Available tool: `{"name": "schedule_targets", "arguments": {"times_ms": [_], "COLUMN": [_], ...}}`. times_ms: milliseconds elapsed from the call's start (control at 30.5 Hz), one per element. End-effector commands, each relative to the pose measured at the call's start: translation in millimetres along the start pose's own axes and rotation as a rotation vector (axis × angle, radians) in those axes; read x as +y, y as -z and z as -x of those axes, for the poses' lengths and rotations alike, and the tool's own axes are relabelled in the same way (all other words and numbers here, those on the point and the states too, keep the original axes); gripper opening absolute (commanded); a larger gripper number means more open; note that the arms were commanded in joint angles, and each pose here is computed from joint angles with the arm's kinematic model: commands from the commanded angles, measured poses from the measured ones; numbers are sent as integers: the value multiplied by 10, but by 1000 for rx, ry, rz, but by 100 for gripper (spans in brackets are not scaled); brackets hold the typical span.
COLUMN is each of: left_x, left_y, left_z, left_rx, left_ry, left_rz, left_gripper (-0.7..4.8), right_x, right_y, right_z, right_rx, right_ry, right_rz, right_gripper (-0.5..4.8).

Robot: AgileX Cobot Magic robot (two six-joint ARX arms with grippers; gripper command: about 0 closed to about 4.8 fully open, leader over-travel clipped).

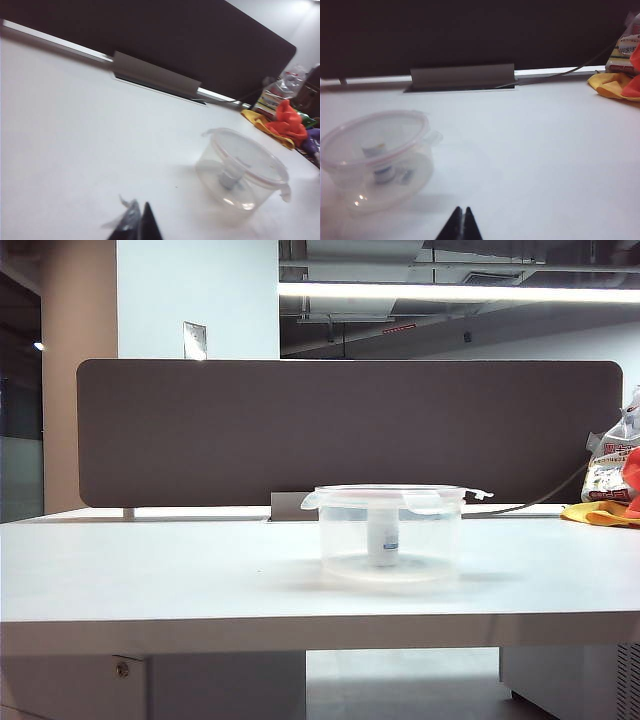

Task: Remove the lid of the round box, pick up the small white medicine bottle inside, and place it on the table.

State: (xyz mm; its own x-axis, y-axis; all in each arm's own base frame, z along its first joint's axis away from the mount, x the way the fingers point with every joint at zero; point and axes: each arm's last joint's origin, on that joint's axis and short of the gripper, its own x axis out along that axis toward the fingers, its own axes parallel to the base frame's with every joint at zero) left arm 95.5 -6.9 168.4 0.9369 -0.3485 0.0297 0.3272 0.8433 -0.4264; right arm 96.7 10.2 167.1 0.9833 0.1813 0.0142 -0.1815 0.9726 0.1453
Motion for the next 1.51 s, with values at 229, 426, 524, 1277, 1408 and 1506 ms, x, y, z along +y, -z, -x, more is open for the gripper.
{"name": "schedule_targets", "arguments": {"times_ms": [229,426,524,1277,1408,1506], "left_x": [-44,-70,-99,-464,-468,-473], "left_y": [-52,-81,-114,-916,-1029,-1121], "left_z": [4,9,17,-59,-173,-261], "left_rx": [-24,-31,-27,41,88,116], "left_ry": [76,116,146,147,138,128], "left_rz": [8,17,11,-74,-78,-88], "left_gripper": [15,-6,-6,-6,-6,-6], "right_x": [19,40,62,173,178,179], "right_y": [-24,-137,-262,-1257,-1393,-1483], "right_z": [1,25,55,-262,-400,-507], "right_rx": [-15,-42,-74,48,100,126], "right_ry": [-55,-65,-69,-40,-32,-27], "right_rz": [-82,-81,-74,-54,-47,-50], "right_gripper": [-3,-3,-3,-3,-3,-3]}}
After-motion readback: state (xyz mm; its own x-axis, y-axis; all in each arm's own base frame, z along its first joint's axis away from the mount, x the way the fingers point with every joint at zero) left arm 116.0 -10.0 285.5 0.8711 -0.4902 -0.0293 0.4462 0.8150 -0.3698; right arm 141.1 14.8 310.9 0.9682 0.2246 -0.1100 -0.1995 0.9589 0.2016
